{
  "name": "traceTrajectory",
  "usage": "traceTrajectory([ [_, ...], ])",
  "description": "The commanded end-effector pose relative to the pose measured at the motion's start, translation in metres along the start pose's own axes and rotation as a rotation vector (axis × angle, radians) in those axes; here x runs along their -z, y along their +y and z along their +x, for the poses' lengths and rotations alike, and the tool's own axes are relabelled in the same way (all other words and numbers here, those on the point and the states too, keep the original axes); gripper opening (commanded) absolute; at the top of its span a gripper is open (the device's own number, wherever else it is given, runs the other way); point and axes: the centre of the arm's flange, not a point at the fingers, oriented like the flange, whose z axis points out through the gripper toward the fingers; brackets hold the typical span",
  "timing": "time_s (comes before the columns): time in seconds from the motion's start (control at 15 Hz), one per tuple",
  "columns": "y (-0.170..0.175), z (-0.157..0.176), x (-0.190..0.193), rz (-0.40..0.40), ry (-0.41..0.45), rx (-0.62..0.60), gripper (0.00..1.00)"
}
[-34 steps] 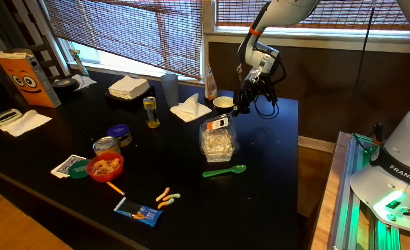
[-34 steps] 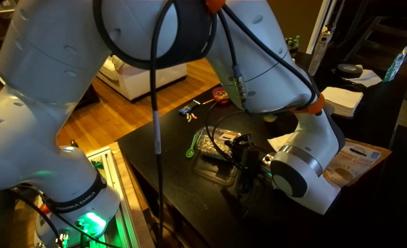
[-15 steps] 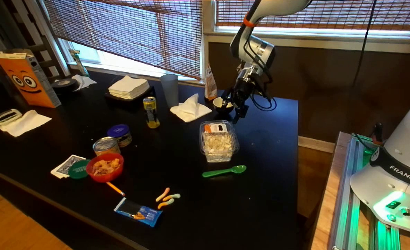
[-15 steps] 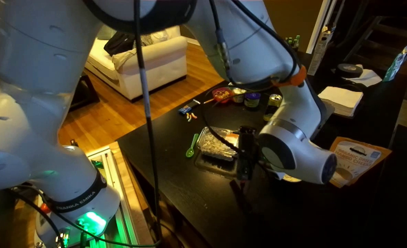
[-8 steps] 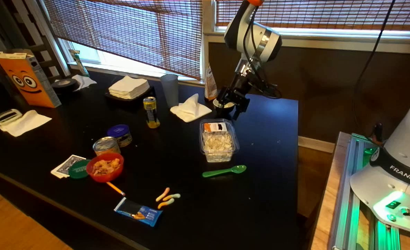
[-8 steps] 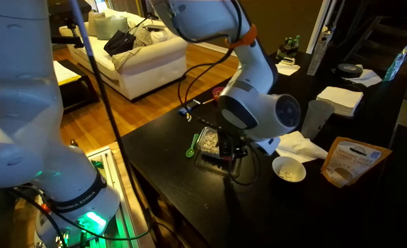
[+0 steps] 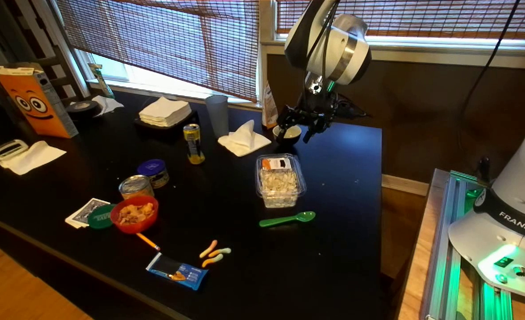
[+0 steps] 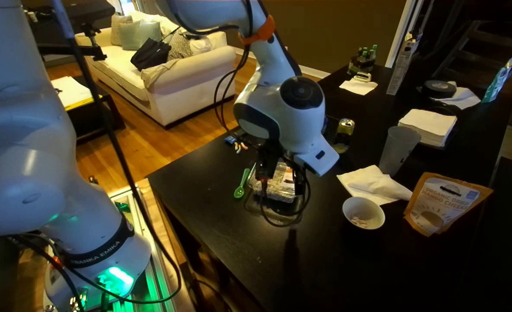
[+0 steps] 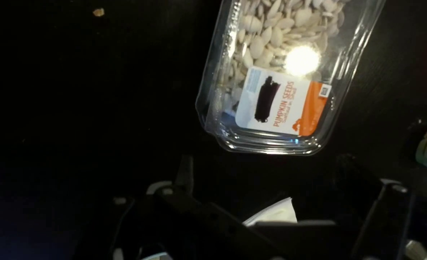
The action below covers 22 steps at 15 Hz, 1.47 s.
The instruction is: Put the transparent lid on the transparent bowl
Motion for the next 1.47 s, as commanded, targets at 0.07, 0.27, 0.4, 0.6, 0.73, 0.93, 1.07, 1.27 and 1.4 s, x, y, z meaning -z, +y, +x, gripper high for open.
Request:
traceTrajectory([
  [0.07,-0.050,-0.027,0.001,-0.004,0.049,-0.076,1.00],
  [0.27,-0.046,-0.024,-0.009,-0.007,0.033,-0.047,1.00],
  [0.4,-0.048,-0.024,-0.010,-0.007,0.033,-0.051,1.00],
  [0.6,-0.053,-0.026,-0.021,-0.046,0.028,-0.046,1.00],
  [0.73,-0.060,-0.029,-0.028,-0.082,0.027,-0.055,1.00],
  [0.93,-0.066,-0.034,-0.039,-0.117,0.036,-0.074,1.00],
  [1.07,-0.069,-0.037,-0.044,-0.141,0.059,-0.108,1.00],
  [1.27,-0.076,-0.035,-0.047,-0.168,0.083,-0.145,1.00],
  [1.4,-0.078,-0.032,-0.047,-0.183,0.086,-0.166,1.00],
])
